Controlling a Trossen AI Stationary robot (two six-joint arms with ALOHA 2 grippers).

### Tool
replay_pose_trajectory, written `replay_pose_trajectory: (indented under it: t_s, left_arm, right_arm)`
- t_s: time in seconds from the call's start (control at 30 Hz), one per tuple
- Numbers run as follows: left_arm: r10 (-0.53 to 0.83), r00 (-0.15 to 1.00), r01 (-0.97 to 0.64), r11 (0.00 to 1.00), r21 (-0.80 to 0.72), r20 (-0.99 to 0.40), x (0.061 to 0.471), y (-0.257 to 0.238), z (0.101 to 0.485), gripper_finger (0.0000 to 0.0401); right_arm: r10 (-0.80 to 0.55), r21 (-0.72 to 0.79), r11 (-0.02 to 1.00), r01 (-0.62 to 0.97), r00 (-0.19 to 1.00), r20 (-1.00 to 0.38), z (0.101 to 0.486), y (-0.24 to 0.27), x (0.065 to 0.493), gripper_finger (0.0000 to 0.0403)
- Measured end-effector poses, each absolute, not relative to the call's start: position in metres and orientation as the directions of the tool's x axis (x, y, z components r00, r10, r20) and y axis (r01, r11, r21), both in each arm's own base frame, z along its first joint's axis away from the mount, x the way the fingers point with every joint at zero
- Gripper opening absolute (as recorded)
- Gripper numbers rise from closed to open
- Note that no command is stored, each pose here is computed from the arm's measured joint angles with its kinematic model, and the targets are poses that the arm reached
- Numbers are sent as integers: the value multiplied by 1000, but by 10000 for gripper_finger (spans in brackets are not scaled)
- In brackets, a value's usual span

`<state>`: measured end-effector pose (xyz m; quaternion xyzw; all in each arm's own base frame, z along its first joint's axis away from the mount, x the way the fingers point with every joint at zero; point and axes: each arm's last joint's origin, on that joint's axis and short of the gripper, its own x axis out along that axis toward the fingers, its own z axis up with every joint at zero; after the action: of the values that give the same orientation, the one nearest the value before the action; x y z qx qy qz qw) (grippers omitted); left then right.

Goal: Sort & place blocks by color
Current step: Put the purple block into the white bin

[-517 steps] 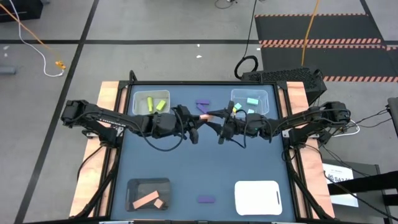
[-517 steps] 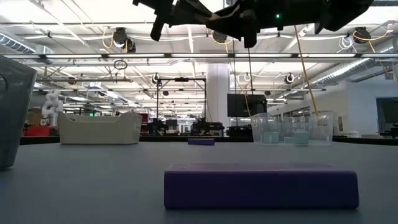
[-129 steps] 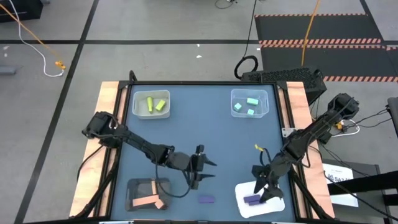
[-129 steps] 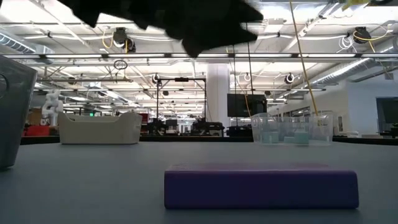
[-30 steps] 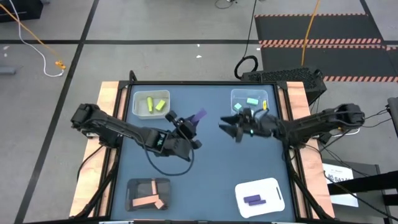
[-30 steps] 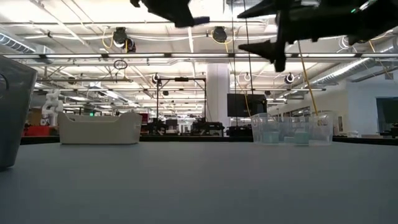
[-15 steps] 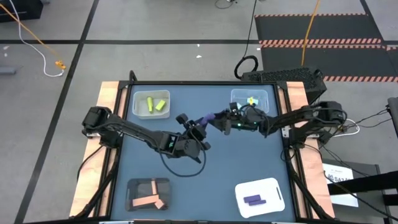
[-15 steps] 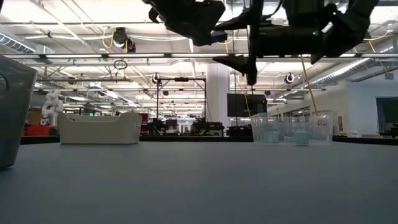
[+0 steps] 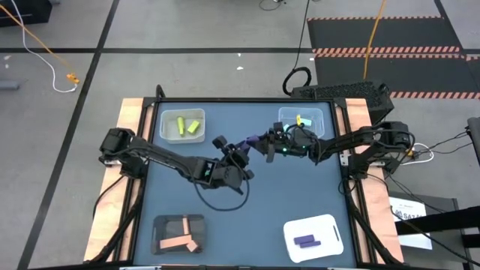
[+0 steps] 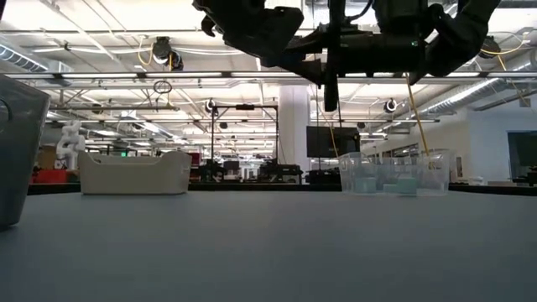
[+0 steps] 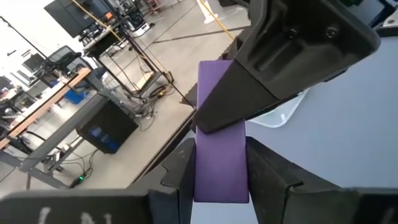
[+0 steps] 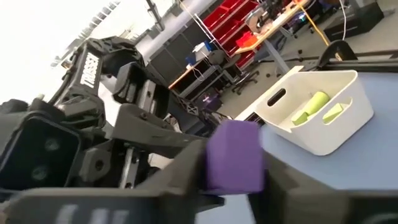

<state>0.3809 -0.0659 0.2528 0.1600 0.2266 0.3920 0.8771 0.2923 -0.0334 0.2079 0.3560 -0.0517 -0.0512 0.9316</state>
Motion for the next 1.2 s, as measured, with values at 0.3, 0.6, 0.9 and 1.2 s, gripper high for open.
replay_pose_trajectory:
  t_s: [0.3, 0.6, 0.9, 1.2]
  left_arm:
    - [767, 582, -667, 640, 381, -269, 382, -61, 253, 159]
    - [760, 595, -655, 647, 390, -262, 378, -67, 258, 206]
    - [728, 632, -655, 685, 319, -266, 345, -79, 297, 209]
    - [705, 661, -622, 706, 339, -255, 316, -80, 327, 209]
  right_arm:
    - [-140, 586, 806, 85, 989, 49, 208, -36, 291, 38]
    - [-190, 417, 884, 212, 977, -93, 219, -45, 272, 38]
    - [-115, 376, 908, 185, 973, -201, 245, -37, 235, 37]
    - [254, 453, 873, -178, 961, -111, 273, -9, 207, 37]
